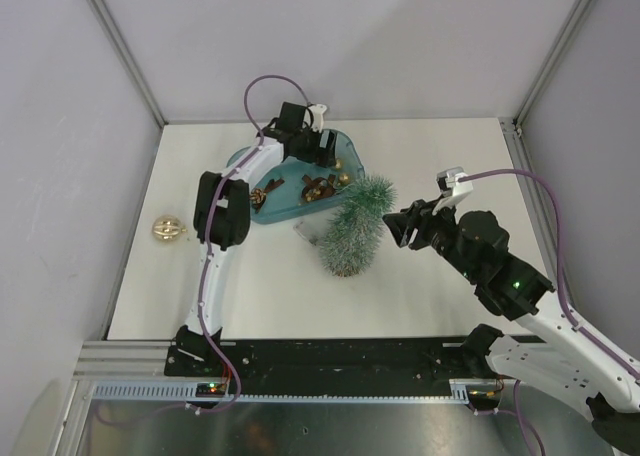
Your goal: Decorate the small christmas tree
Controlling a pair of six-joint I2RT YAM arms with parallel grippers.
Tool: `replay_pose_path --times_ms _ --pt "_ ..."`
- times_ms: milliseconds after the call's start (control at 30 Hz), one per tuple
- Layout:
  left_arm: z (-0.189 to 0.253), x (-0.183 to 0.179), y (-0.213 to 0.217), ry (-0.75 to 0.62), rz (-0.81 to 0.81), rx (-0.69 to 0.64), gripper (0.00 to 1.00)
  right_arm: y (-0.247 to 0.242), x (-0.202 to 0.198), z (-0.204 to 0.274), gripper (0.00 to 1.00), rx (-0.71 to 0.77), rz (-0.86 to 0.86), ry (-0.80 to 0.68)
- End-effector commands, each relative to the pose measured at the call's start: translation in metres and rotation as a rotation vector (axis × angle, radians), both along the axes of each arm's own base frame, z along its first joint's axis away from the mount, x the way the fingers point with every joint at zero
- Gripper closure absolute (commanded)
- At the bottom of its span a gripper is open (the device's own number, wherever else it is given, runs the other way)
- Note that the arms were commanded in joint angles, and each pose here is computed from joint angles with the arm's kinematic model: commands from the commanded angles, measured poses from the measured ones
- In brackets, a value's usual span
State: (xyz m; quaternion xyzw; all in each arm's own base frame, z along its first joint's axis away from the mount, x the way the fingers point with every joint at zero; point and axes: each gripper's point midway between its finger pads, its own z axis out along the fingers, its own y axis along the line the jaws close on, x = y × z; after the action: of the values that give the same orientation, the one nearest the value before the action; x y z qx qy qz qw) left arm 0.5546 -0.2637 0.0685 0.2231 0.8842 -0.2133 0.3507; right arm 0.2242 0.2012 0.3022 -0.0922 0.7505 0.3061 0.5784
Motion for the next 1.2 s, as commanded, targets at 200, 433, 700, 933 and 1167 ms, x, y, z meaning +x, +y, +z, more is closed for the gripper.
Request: replay_pose_path --times_ms 200,433,700,933,1167 --pt "0.023 0.033 -0.003 -0.106 0.095 -0.053 0.06 -0.005 -0.004 0.02 0.48 0.036 -0.018 -0.02" --pt "0.012 0.038 -0.011 -0.117 0.085 -0.053 0.14 -0.006 -0.003 0.018 0.48 0.03 -0.023 -0.016" --pt "0.01 0.042 -0.015 -0.128 0.086 -0.071 0.34 -0.005 -0.005 0.018 0.5 0.032 -0.018 -0.016" --pt "0.017 0.04 -0.018 -0.14 0.064 -0.097 0.64 -0.005 -0.008 0.018 0.5 0.032 -0.016 -0.016" --pt "0.036 0.029 -0.016 -0.166 0.053 -0.114 0.7 -0.002 -0.008 0.019 0.5 0.034 -0.009 -0.017"
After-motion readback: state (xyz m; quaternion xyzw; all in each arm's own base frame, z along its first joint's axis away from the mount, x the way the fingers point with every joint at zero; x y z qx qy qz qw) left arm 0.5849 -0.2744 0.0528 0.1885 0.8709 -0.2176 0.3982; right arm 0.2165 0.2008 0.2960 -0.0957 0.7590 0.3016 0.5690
